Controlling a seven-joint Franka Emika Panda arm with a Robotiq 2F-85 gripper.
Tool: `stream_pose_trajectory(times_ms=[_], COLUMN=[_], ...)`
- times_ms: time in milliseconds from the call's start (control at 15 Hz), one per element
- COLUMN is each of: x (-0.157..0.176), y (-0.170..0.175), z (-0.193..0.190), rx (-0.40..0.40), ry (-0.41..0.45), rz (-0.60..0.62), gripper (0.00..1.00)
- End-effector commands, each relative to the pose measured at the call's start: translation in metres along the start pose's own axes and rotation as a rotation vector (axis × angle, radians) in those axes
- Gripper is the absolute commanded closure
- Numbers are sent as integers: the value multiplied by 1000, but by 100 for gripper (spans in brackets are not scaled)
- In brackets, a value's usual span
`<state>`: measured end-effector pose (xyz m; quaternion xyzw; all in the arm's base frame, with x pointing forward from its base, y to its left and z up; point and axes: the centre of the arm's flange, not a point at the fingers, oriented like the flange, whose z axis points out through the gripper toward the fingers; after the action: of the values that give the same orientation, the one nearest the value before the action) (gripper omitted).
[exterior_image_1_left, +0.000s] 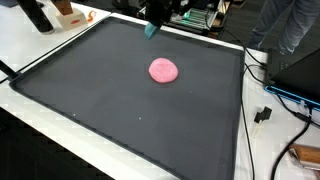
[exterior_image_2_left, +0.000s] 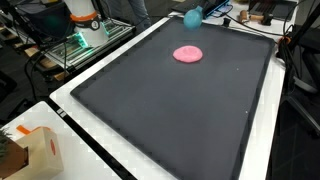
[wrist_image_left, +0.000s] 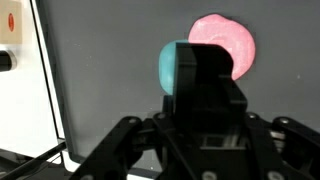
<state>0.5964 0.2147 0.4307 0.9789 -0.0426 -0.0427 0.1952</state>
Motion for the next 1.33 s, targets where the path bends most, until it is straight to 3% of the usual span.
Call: stream_pose_trajectory(times_ms=[0, 533, 667, 733, 1267], x=[-13, -14, -13, 0, -2], y=[20, 37, 38, 31, 31], z=[-5, -14, -11, -19, -15], rx=[116, 284, 266, 251, 251], ry=[-19, 22, 38, 25, 25], rz=[-47, -120, -109, -103, -102], gripper=[75, 75, 75, 50, 50])
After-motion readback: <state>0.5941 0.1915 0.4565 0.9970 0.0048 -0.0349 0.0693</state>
